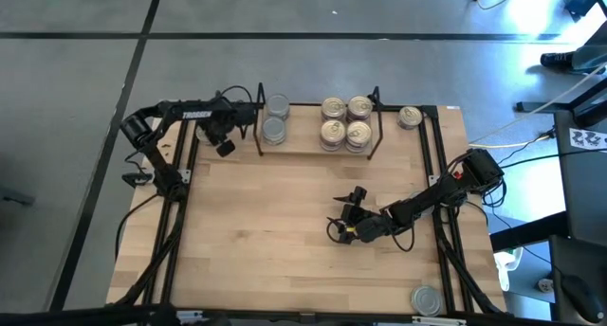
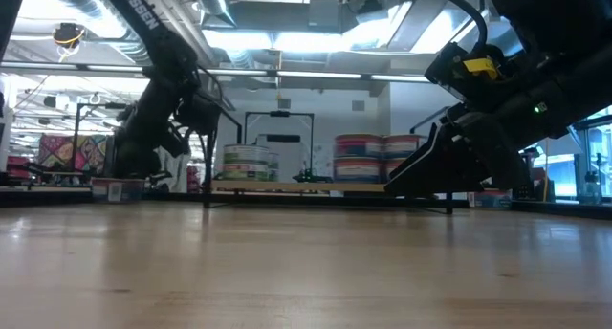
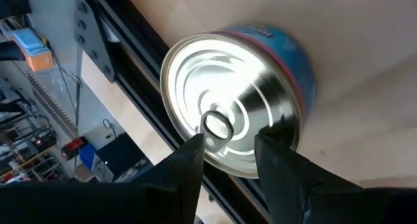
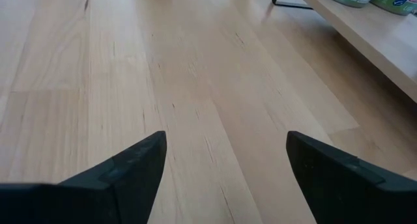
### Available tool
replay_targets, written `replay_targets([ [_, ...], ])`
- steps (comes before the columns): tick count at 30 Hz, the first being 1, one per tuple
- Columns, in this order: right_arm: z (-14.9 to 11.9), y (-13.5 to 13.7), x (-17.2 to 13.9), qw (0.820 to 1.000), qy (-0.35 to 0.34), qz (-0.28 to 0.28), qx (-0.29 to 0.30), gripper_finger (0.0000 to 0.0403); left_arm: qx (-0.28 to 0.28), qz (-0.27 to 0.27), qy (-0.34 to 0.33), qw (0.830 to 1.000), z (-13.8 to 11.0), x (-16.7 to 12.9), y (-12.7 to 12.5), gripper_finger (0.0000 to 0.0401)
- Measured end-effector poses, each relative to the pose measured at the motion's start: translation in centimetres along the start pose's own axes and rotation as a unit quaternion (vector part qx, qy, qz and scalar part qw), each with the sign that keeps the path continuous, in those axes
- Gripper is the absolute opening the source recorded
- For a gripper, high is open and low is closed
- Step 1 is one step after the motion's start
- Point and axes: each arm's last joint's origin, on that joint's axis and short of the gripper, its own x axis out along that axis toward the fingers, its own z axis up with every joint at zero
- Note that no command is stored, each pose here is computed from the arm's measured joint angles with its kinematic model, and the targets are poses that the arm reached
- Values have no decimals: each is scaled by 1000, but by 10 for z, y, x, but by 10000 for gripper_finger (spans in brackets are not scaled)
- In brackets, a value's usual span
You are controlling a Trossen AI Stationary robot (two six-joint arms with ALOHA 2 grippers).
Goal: Stack canned seafood by type on shelf
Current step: Put the blue pink tuna can on the shelf
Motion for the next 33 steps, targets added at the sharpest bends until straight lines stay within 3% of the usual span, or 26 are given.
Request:
replay_targets([
  [18, 0, 0, 0, 1000, 1, 3, 0, 314, -20, -11, 19, 1000, -20, -2, -13, 136],
  [33, 1, 1, 0, 1000, -4, 5, 4, 314, -47, -68, -59, 995, -46, -23, 2, 136],
])
